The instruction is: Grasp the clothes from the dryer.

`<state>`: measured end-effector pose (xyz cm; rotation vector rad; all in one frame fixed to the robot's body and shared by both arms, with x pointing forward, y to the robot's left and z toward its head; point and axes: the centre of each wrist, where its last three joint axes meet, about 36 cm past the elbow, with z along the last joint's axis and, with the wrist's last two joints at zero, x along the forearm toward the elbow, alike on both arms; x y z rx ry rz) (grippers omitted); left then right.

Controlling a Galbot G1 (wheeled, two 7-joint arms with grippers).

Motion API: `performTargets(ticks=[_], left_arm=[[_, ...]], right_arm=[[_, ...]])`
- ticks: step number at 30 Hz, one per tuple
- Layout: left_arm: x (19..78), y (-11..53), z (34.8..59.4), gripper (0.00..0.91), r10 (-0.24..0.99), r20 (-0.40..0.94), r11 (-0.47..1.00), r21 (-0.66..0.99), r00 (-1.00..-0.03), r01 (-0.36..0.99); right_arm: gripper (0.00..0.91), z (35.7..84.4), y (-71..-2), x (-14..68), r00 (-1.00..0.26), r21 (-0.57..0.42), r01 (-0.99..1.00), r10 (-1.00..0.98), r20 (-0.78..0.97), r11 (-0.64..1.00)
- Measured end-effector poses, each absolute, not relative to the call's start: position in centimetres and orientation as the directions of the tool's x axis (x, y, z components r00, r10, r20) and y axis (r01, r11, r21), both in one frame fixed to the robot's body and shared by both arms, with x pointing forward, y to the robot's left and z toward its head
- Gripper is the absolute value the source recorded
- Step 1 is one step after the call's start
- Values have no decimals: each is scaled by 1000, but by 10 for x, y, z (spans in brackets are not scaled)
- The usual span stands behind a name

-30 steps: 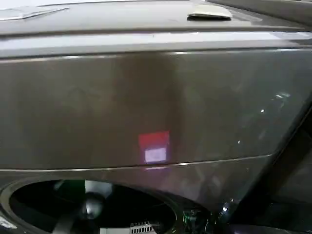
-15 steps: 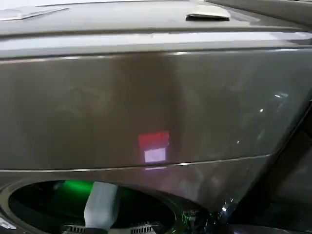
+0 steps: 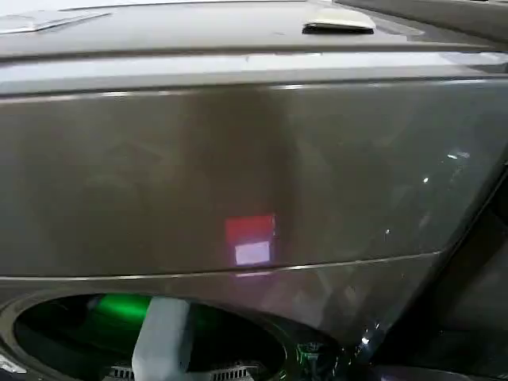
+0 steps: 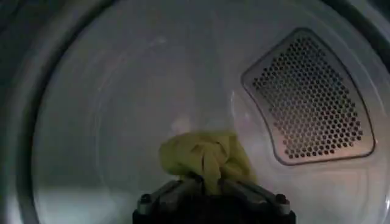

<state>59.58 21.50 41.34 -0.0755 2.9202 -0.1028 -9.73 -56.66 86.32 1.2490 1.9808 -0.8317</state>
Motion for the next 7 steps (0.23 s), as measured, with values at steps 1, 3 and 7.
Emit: performTargets(ticks=[1, 3, 7], left_arm=[[596, 215, 414, 0, -60, -216, 996, -78, -974, -44], [596, 216, 415, 0, -61, -218, 996, -80, -974, -45], [597, 216, 417, 0, -64, -218, 995, -86, -974, -46]], right_arm=[[907, 863, -566, -97, -340, -171, 922, 513, -788, 347], [907, 864, -565, -96, -342, -172, 921, 510, -789, 350], [907, 865, -567, -95, -344, -174, 920, 509, -789, 352]])
